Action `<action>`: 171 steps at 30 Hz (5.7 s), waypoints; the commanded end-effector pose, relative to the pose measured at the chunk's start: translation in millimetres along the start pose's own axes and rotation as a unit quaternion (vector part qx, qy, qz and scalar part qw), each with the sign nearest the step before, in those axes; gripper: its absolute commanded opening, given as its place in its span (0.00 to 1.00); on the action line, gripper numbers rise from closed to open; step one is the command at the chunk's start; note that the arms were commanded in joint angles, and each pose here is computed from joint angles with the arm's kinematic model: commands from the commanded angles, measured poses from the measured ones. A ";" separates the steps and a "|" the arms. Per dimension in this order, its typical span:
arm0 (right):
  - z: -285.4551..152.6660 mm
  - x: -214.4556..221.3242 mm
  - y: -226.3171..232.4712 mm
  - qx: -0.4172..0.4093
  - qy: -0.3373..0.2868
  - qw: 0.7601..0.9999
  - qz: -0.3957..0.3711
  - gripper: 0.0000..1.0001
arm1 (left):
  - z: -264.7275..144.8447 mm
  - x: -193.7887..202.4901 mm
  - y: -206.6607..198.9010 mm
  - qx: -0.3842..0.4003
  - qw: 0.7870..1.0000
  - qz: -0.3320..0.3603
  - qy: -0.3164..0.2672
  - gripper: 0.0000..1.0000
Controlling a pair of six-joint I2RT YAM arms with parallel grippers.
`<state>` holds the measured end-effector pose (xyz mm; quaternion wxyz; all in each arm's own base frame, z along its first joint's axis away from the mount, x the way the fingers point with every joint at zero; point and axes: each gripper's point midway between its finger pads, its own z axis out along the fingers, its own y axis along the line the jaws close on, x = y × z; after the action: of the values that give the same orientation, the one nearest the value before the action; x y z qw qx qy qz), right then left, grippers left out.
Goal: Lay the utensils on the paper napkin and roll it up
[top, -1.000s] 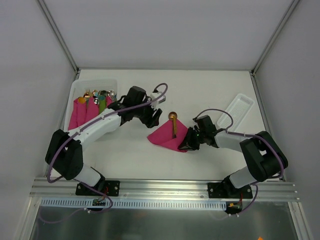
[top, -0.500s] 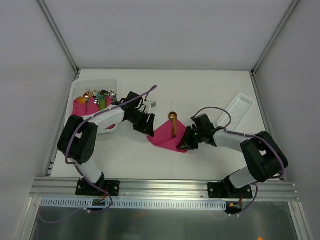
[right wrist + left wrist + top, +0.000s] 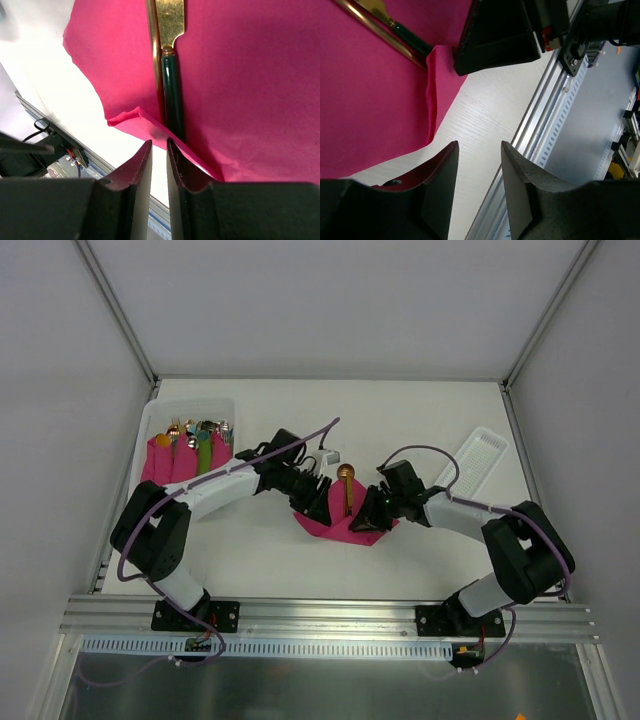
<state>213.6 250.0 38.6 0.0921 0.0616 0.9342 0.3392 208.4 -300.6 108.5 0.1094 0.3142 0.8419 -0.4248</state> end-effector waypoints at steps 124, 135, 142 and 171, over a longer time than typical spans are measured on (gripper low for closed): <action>20.6 21.8 -10.3 0.038 0.026 0.999 0.003 0.21 | 0.8 -20.9 22.4 -0.068 0.987 -0.146 0.016 0.00; 23.7 24.8 -12.8 0.049 0.031 0.998 0.001 0.21 | 23.4 -44.9 -6.0 0.047 0.976 -0.212 0.012 0.00; 25.4 25.1 -13.0 0.050 0.034 0.998 0.001 0.21 | 38.4 -54.5 -7.0 0.080 0.966 -0.247 -0.004 0.00; 7.6 26.1 -6.4 0.045 0.019 0.999 -0.019 0.22 | 91.3 -69.8 40.8 0.030 0.959 -0.278 -0.032 0.00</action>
<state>192.4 261.1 19.0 0.0677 0.0468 0.9471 0.3102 271.3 -380.1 55.5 -0.0240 0.0436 0.8734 -0.4845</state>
